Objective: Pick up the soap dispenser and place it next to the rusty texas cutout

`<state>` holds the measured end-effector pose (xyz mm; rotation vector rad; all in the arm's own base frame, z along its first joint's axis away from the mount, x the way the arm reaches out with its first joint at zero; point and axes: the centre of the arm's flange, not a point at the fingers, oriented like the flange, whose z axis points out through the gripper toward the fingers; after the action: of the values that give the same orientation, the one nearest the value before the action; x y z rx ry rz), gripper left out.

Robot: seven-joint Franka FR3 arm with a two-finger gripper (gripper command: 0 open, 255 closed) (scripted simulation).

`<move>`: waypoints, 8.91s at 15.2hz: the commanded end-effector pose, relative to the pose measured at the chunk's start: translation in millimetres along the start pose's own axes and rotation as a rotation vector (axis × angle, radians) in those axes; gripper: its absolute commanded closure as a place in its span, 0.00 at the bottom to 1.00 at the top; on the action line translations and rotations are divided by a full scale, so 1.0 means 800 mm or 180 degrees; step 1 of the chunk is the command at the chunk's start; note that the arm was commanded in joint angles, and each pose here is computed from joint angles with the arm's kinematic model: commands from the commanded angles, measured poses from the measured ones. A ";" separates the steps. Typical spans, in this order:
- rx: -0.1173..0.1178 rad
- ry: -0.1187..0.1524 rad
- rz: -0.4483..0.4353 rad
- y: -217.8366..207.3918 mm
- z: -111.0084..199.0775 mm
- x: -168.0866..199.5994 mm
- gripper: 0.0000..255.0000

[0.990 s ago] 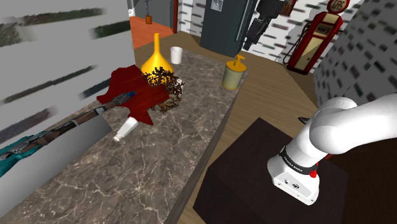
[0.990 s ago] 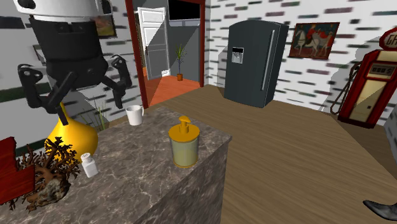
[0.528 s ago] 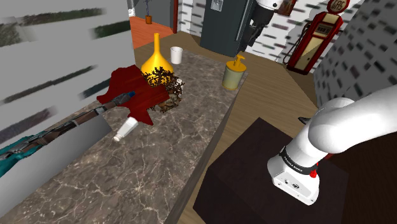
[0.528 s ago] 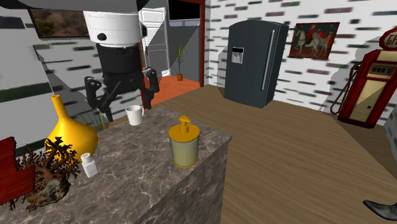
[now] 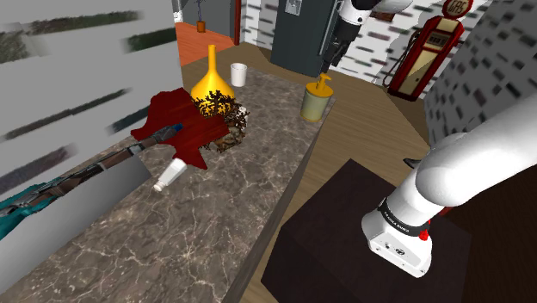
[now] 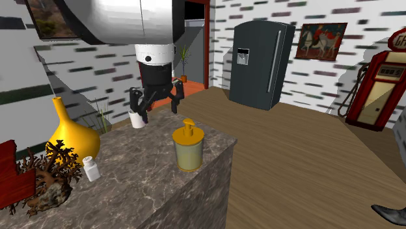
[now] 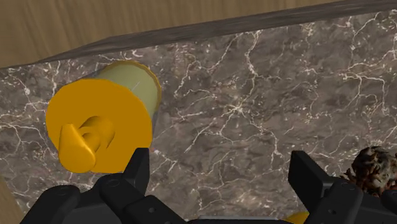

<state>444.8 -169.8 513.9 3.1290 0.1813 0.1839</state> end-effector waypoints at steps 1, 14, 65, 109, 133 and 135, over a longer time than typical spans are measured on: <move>-0.0006 -0.0009 0.0020 0.031 0.016 0.009 0.00; -0.0012 -0.0050 0.0122 0.163 0.111 0.051 0.00; -0.0012 -0.0050 0.0122 0.165 -0.049 0.073 1.00; -0.0012 -0.0050 0.0122 -0.147 -0.212 0.092 1.00; -0.0012 -0.0050 0.0122 -0.543 -0.216 0.092 1.00; -0.0012 -0.0050 0.0122 -0.576 -0.217 0.092 1.00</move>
<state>447.0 281.0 692.0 3.1299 0.1228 0.1578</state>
